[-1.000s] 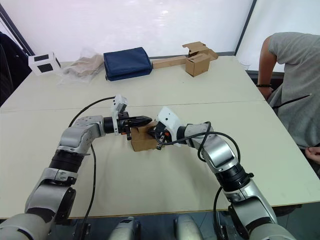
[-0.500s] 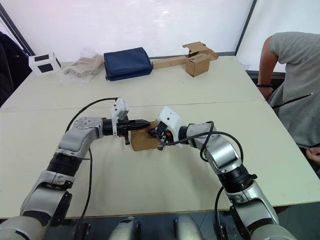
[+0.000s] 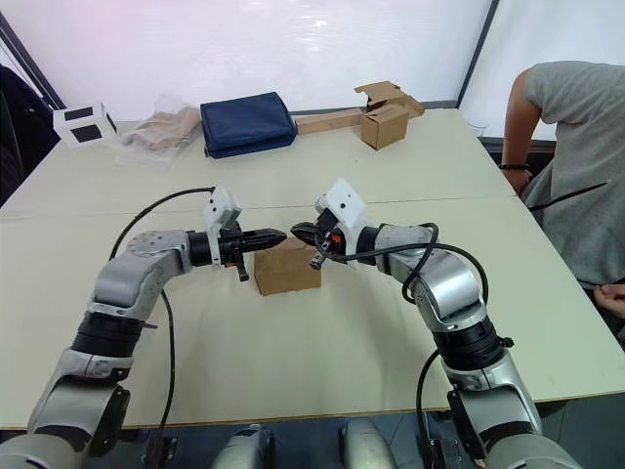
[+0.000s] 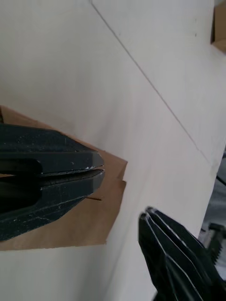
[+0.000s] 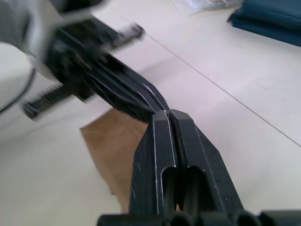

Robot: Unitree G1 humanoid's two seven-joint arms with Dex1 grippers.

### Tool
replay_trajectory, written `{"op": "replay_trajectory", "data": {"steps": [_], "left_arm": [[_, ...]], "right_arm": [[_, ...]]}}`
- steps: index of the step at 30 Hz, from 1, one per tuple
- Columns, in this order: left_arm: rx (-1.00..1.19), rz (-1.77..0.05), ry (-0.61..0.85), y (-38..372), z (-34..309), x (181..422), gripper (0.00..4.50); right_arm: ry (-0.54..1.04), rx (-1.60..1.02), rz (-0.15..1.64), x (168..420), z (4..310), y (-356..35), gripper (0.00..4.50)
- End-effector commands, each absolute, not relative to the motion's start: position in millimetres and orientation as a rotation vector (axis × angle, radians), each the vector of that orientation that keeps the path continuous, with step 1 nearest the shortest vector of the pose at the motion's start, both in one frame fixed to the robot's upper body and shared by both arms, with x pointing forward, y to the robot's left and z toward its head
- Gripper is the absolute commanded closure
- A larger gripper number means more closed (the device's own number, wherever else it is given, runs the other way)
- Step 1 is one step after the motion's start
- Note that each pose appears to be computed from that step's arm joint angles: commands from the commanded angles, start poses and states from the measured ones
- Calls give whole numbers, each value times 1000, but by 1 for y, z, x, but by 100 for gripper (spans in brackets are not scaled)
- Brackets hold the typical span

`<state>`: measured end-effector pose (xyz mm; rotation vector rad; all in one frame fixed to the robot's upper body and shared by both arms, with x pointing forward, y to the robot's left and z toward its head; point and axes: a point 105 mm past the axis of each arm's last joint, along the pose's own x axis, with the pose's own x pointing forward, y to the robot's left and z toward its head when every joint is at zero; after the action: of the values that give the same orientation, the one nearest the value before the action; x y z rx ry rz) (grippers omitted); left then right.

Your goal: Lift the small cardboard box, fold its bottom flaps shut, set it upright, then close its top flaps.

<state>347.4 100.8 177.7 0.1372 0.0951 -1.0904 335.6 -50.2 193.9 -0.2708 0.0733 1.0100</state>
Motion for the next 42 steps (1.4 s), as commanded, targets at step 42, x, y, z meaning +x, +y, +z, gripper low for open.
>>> {"op": "replay_trajectory", "data": {"steps": [42], "left_arm": [[164,-1078,62,145,216,298,446]], "right_arm": [[42,-261,1050,304,218,-84,450]]}}
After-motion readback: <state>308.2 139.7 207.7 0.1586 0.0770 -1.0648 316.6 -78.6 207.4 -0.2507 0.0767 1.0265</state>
